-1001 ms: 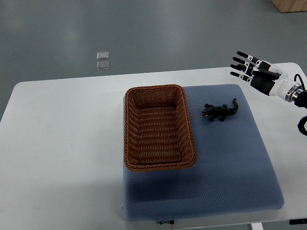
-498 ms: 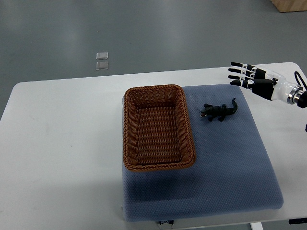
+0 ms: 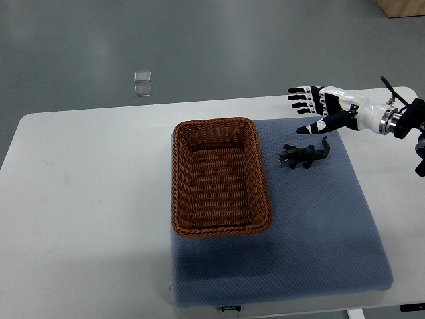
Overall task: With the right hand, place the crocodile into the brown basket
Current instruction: 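Reach the right hand over the dark toy crocodile and lower it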
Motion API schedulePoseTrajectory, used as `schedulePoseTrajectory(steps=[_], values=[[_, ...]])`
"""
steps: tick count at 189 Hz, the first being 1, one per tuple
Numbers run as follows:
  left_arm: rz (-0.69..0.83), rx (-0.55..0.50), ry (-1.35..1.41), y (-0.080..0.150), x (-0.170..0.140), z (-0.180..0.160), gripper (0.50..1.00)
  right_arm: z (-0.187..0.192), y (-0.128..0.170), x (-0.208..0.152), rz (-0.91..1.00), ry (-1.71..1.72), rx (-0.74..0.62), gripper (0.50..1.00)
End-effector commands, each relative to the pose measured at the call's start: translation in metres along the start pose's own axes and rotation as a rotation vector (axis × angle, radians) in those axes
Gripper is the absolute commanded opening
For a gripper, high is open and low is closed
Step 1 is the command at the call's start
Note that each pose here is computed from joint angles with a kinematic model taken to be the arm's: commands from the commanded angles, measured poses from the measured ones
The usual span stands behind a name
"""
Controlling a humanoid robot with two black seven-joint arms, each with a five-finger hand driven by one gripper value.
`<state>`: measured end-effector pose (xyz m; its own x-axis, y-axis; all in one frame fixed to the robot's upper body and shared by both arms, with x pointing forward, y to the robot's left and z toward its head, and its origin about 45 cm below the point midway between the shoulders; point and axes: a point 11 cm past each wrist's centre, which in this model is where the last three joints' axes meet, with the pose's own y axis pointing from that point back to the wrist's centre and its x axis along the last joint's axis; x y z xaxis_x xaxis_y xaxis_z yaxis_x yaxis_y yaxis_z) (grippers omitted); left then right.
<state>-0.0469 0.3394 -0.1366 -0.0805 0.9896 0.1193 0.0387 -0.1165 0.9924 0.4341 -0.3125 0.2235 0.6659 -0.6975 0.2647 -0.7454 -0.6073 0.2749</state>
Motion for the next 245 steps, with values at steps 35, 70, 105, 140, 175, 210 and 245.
schedulePoseTrajectory(steps=[35,70,105,140,175,210,245], values=[[0.000,0.000,0.000,0.000,0.000,0.000,1.000,-0.014,-0.002,0.001,-0.061,0.363,-0.010,0.930],[0.000,0.000,0.000,0.000,0.000,0.000,1.000,-0.013,-0.006,-0.012,-0.139,0.565,-0.044,0.930],[0.000,0.000,0.000,0.000,0.000,0.000,1.000,-0.013,-0.009,-0.018,-0.185,0.733,-0.067,0.930],[0.000,0.000,0.000,0.000,0.000,0.000,1.000,-0.010,-0.010,-0.026,-0.265,0.822,-0.076,0.930],[0.000,0.000,0.000,0.000,0.000,0.000,1.000,-0.018,-0.014,-0.029,-0.310,0.900,-0.057,0.930],[0.000,0.000,0.000,0.000,0.000,0.000,1.000,-0.018,-0.015,-0.028,-0.314,0.973,-0.068,0.930],[0.000,0.000,0.000,0.000,0.000,0.000,1.000,0.005,-0.013,-0.026,-0.317,1.083,-0.113,0.928]])
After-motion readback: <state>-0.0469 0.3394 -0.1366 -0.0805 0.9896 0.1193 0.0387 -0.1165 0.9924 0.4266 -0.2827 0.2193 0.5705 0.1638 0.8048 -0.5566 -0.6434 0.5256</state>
